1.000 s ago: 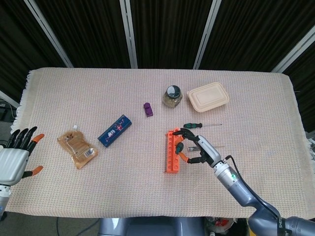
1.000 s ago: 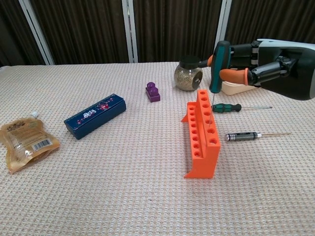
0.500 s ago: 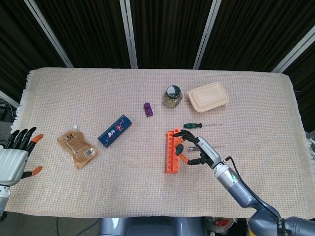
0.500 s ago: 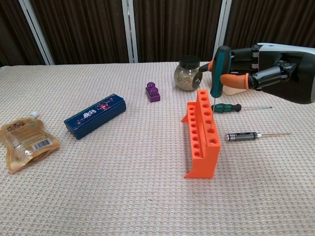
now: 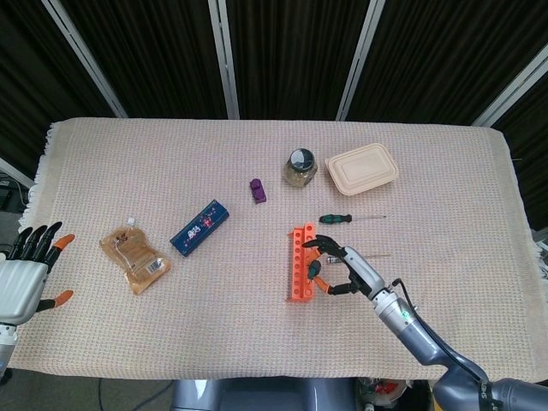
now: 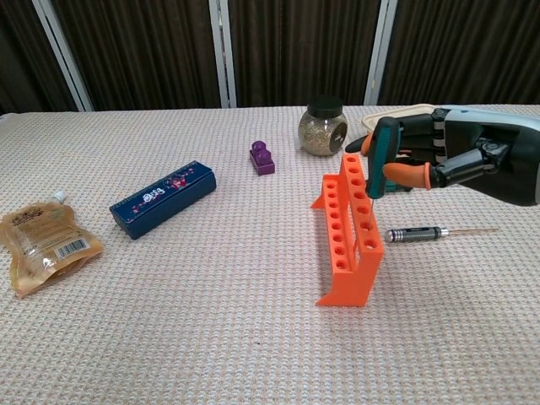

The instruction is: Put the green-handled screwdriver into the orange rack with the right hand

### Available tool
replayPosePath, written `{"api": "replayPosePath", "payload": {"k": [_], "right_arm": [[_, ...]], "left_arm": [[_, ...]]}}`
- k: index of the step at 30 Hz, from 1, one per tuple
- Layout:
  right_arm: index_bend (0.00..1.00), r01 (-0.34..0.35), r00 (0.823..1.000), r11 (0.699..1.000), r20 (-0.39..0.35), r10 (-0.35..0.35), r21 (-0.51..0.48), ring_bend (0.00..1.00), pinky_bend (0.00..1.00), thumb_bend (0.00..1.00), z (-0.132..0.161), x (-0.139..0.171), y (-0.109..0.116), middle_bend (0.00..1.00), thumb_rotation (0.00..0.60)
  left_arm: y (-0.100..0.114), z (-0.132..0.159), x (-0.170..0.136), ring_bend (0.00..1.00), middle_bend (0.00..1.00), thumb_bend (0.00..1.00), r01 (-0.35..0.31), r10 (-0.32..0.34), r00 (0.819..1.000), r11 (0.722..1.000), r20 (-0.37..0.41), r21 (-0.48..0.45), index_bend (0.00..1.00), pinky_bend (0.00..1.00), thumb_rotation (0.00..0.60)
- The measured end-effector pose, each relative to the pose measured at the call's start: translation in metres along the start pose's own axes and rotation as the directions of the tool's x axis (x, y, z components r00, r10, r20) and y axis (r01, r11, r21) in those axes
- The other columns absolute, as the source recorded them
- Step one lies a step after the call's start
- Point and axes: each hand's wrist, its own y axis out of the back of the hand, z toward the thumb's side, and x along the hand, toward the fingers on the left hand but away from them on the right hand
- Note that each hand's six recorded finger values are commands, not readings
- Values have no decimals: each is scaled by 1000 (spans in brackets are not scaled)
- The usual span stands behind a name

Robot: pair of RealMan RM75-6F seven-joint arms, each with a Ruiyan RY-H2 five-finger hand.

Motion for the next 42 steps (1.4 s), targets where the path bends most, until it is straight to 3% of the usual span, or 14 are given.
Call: {"api": "replayPosePath", "payload": {"k": [16,30,36,42], "right_arm": [[554,-13,999,998,-43,15,59,0,0,332,-16,7,-15,185,600],[536,19,997,997,-74,-14,77,0,0,316,-18,3,-23,184,600],[484,25,996,995,-84,-17,97,0,0,315,-13,2,-21,178,600],[358,19,996,992,-85,-8,128,0,0,315,-8,2,-23,163,600]], "left_arm": [[0,0,0,0,0,99,-2,2,1000,1000,2,-5,151,0,600],[-4,-4,1,0,0,99,2,-2,1000,1000,-4,-16,150,0,600],[-6,-6,1,0,0,98,4,-4,1000,1000,-8,-23,149,0,599],[-8,-7,0,0,0,99,5,-5,1000,1000,-8,-28,148,0,600]]}}
